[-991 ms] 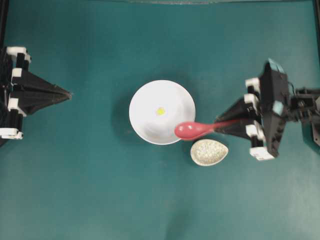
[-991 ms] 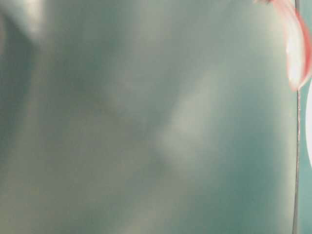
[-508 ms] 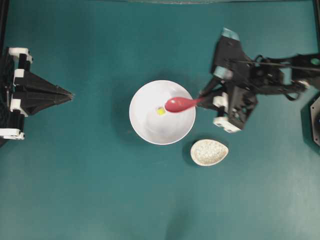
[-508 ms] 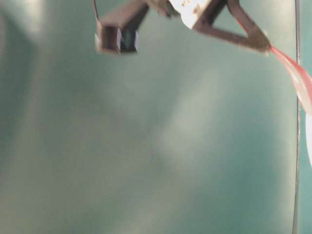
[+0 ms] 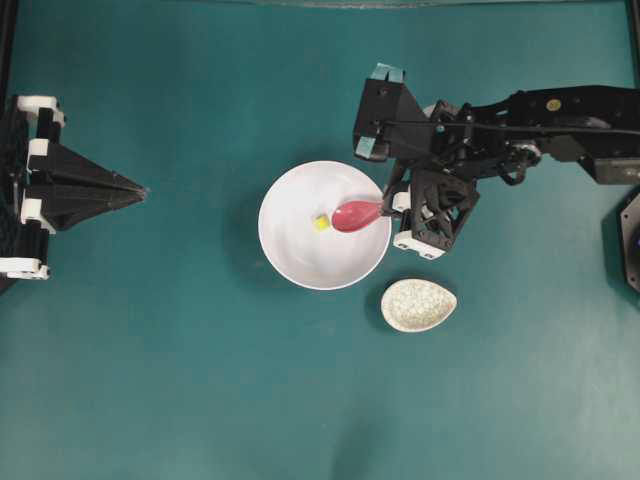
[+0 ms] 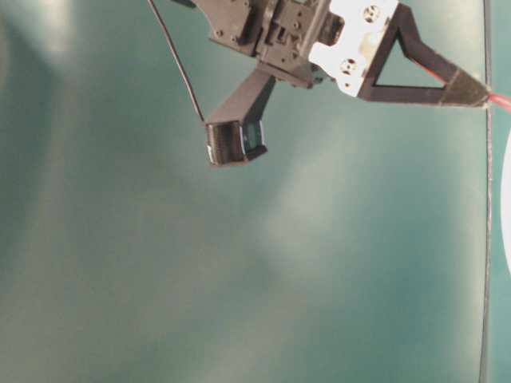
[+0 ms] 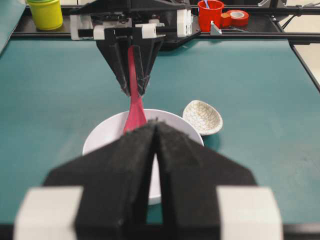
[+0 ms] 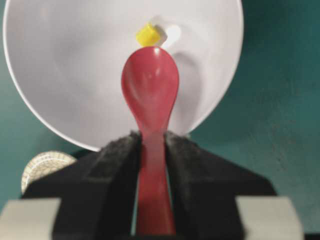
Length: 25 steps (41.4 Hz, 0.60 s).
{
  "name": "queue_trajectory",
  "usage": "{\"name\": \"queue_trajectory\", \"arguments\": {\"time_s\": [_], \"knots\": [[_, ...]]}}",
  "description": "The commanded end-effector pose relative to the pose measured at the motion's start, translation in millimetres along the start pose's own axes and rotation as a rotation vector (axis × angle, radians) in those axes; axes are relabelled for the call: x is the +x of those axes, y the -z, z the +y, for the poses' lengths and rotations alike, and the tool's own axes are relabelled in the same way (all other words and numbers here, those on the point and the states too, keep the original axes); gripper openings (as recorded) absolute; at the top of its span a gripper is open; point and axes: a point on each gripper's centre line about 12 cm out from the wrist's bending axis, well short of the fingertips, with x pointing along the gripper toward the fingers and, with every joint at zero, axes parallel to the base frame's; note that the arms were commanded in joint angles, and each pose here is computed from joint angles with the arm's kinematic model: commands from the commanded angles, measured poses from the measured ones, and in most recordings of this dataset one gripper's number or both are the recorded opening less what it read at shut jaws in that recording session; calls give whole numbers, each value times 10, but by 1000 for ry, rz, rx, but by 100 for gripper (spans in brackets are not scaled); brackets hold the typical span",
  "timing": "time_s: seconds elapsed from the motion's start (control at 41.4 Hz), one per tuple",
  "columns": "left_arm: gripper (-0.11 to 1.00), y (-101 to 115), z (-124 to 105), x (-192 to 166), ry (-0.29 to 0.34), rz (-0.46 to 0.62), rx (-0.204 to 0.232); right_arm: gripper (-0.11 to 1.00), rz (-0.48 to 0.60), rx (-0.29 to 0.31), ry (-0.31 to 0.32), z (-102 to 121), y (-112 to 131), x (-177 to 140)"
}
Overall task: Scoop the yellow hexagonal prism block from the bowl with a spoon using the right arm.
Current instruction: 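Push the spoon bowl under the yellow block toward the bowl's left side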
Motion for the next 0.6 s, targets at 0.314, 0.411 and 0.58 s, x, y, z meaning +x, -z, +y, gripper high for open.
{"name": "queue_trajectory", "arguments": {"time_s": [0.314,0.411,0.58], "knots": [[0,-88,4,23,-2,-21,6,23,-3,0,2,-1,-71,84],[0,-88,4,23,-1,-21,8,23,-13,3,2,-2,-87,109],[0,-88,1,23,0,-21,6,23,-27,-3,-2,28,-126,137]]}}
